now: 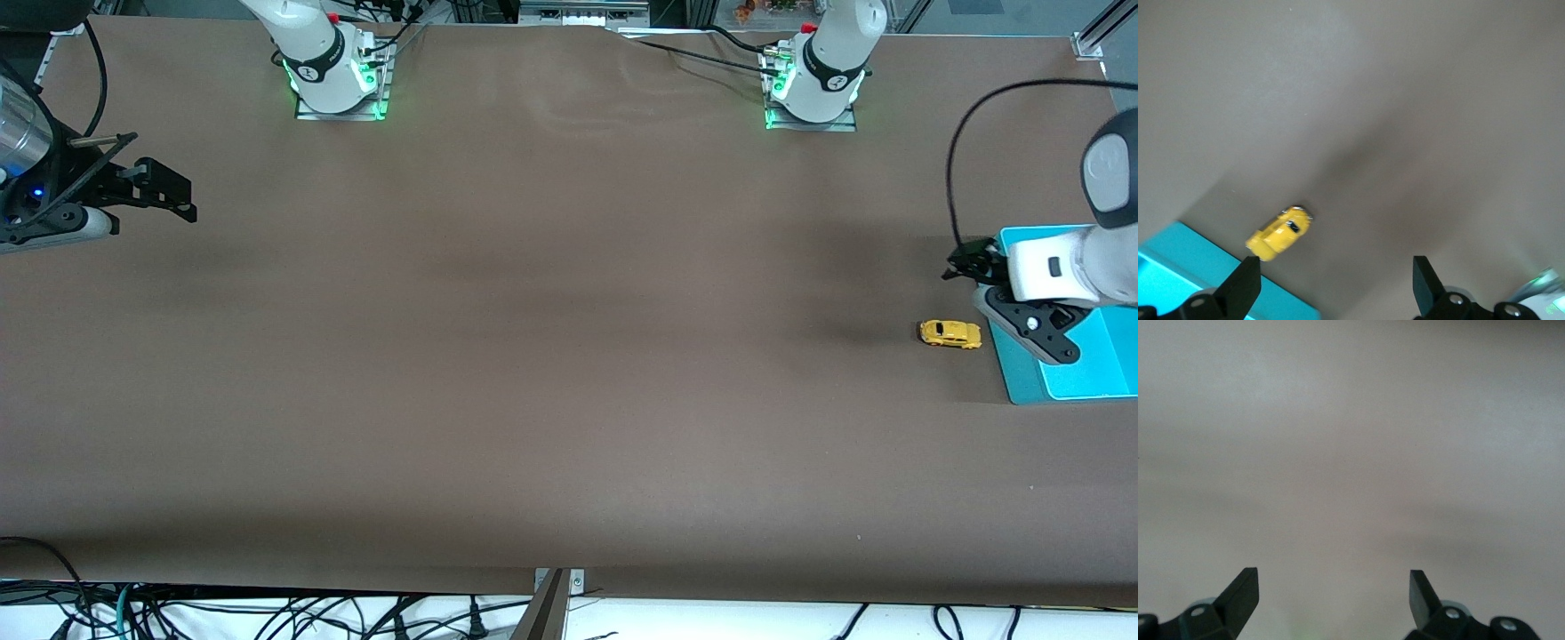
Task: Wind and store yellow beetle car
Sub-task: 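Lower the left gripper onto the yellow car beside the bin, then close the left gripper around the yellow car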
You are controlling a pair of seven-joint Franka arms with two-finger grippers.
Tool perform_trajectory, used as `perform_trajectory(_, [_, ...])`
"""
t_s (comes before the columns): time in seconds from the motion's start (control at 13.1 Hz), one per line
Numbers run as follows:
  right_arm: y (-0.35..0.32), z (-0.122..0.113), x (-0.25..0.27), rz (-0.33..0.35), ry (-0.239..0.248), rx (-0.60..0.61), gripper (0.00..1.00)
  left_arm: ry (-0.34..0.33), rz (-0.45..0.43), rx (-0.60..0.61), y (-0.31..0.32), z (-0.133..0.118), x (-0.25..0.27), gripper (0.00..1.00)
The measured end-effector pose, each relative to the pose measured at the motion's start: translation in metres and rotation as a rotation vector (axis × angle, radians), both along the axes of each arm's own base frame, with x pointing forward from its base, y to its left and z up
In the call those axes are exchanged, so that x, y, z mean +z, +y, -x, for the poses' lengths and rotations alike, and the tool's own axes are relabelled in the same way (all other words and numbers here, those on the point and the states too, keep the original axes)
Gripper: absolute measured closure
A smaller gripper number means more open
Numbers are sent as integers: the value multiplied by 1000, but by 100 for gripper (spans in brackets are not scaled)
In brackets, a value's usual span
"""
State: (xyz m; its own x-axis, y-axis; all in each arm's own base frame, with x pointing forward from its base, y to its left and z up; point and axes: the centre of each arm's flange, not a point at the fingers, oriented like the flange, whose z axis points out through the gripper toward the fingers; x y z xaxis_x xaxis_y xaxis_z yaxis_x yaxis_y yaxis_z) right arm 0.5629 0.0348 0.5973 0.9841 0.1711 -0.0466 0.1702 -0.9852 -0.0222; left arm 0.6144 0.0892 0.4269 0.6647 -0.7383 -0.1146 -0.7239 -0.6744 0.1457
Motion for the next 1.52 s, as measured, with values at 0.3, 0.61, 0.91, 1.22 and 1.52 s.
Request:
perform_trajectory(0.3, [-3,0,0,1,1,-18,0,-50,63,-369,70,11,-84,0])
perform_trajectory(0.61, [-4,0,0,2,1,-22,0,-34,94,-506,91,16,-149,0])
perform_trajectory(0.91, [-13,0,1,6,1,-37,0,-80,81,-652,98,13,-192,0])
perform_trajectory(1.22, [-17,-1,1,21,-1,-41,0,-93,78,-719,102,23,-223,0])
perform_trajectory(1.52, [-19,-1,1,30,-1,-44,0,-129,51,-747,108,35,-241,0])
